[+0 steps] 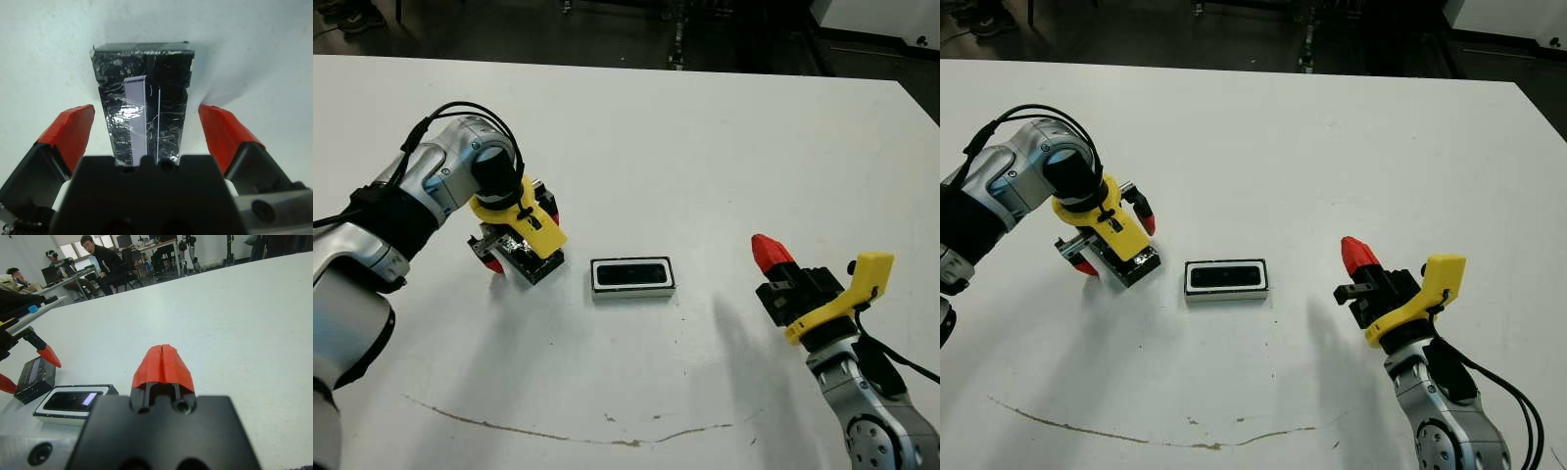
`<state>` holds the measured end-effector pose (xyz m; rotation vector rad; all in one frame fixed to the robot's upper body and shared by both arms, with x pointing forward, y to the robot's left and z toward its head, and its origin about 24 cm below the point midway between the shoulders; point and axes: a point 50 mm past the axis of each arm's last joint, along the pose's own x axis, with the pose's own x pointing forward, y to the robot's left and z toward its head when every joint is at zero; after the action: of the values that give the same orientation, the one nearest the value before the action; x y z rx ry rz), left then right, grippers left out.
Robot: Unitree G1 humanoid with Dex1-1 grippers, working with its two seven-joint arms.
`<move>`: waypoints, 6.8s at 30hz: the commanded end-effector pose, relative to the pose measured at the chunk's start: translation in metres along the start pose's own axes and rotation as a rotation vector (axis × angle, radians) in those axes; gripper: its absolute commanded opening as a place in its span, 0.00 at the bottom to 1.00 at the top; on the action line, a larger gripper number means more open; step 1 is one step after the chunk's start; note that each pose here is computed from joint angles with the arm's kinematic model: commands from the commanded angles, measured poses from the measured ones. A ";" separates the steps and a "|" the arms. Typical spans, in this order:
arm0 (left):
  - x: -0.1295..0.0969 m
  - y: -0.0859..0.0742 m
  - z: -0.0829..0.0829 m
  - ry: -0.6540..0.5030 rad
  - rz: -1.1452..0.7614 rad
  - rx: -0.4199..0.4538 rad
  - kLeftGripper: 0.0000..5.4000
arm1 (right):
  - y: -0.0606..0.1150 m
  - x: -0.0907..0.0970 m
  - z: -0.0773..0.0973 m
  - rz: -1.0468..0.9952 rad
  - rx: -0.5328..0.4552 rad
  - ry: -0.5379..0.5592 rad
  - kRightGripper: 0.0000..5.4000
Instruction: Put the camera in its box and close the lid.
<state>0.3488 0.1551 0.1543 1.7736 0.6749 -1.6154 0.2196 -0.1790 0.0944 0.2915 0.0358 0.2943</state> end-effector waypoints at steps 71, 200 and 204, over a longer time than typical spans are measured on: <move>-0.062 0.003 -0.038 -0.413 0.367 -0.502 0.76 | 0.006 -0.001 -0.005 0.016 0.014 0.015 0.00; -0.031 -0.020 -0.027 -0.561 0.226 -0.909 0.59 | 0.014 -0.003 -0.013 0.035 0.034 0.034 0.00; -0.033 -0.026 -0.012 -0.501 0.240 -1.065 0.59 | 0.016 -0.003 -0.014 0.035 0.034 0.033 0.00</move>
<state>0.3399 0.1808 0.1854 0.6294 0.7761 -1.1618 0.2126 -0.1601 0.0864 0.3241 0.0684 0.3439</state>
